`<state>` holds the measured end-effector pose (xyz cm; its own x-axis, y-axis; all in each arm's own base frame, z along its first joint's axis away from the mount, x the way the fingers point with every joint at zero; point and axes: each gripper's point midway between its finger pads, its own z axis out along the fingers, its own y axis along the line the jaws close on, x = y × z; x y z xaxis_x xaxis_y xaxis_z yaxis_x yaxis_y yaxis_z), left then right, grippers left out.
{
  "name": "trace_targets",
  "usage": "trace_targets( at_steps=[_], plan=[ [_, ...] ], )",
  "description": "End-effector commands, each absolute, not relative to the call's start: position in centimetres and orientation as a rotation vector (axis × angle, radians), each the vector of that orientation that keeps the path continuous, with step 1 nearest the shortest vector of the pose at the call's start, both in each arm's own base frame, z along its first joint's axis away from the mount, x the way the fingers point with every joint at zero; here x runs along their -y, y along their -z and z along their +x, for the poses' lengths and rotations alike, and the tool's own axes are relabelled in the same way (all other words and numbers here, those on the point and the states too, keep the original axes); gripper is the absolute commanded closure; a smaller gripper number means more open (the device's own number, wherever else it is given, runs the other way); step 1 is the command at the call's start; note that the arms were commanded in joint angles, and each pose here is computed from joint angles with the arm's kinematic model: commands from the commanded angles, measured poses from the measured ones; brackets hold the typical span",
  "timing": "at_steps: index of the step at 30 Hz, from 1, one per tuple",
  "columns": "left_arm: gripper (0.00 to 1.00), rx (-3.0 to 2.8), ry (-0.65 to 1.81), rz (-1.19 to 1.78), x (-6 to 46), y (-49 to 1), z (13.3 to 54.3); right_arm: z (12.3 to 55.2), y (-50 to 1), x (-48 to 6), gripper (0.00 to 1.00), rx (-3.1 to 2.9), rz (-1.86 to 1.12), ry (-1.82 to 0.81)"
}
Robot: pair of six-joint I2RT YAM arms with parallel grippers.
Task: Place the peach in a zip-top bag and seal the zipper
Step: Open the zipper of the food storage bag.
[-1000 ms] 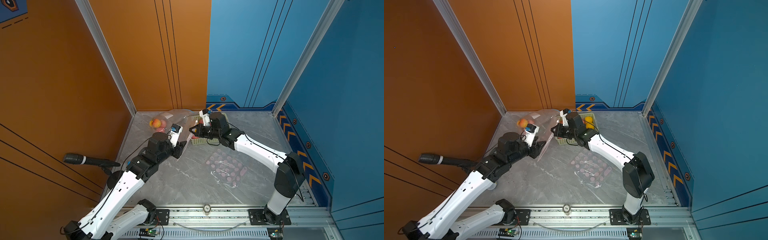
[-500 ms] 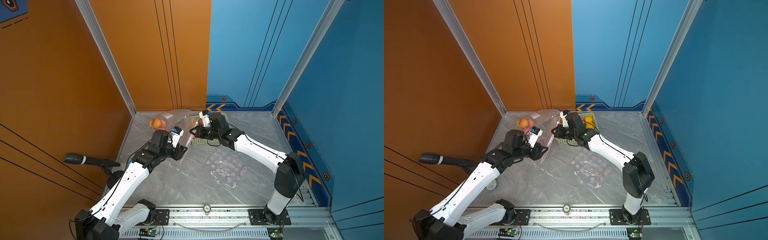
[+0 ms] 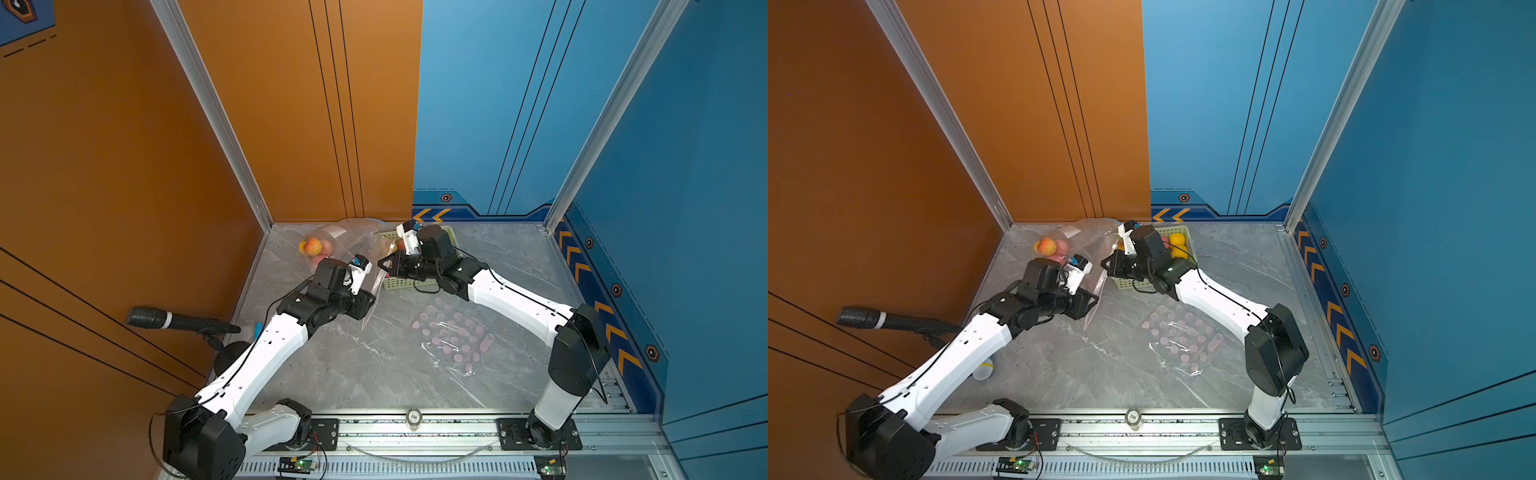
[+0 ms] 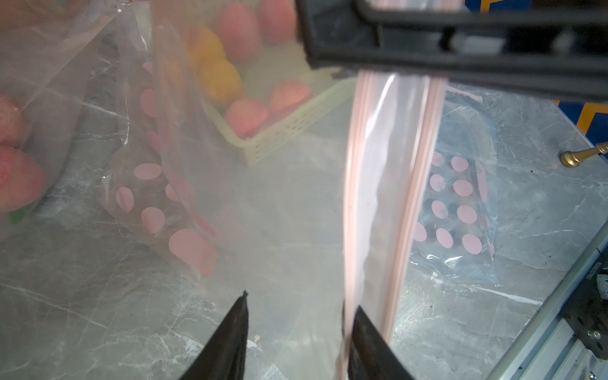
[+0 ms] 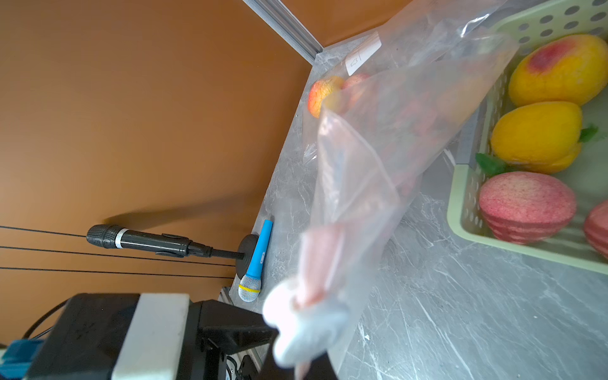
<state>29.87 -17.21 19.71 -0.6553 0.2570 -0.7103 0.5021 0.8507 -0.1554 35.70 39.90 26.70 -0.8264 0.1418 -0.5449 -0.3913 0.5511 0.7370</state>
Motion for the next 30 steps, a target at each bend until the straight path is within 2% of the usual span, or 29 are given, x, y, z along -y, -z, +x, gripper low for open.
trace_targets(
  at_steps=[1,5,7,8,10,13,17,20,21,30],
  plan=[
    [0.58,-2.243,0.377,0.517,17.5,-21.2,31.4,35.3,-28.2,-40.4,1.0,-2.203,-0.233,-1.263],
    [0.71,-2.19,0.301,0.502,18.2,-21.6,32.4,35.2,-28.2,-40.4,1.0,-2.205,-0.234,-1.261],
    [0.93,-2.18,0.27,0.475,18.1,-21.7,32.9,35.3,-28.0,-40.3,0.99,-2.211,-0.235,-1.247],
    [0.99,-2.177,0.269,0.453,18.0,-21.8,33.0,35.2,-27.9,-40.2,0.95,-2.217,-0.24,-1.236],
    [1.0,-2.177,0.284,0.402,17.7,-22.3,33.1,35.0,-27.6,-39.8,0.83,-2.23,-0.253,-1.2],
    [1.0,-2.181,0.329,0.319,17.4,-23.2,32.6,34.8,-27.0,-38.9,0.72,-2.25,-0.271,-1.104],
    [1.0,-2.181,0.396,0.229,17.3,-24.5,31.9,34.3,-26.7,-38.5,0.66,-2.263,-0.301,-1.02],
    [1.0,-2.21,0.358,0.161,16.5,-24.3,31.5,33.9,-26.4,-38.8,0.65,-2.279,-0.331,-0.973],
    [1.0,-2.189,0.35,0.137,16.3,-25.6,31.7,33.7,-26.4,-38.9,0.62,-2.279,-0.346,-0.963],
    [1.0,-2.214,0.322,0.063,15.7,-26.1,31.5,32.0,-28.8,-39.7,0.37,-2.213,-0.408,-0.974]
  ],
)
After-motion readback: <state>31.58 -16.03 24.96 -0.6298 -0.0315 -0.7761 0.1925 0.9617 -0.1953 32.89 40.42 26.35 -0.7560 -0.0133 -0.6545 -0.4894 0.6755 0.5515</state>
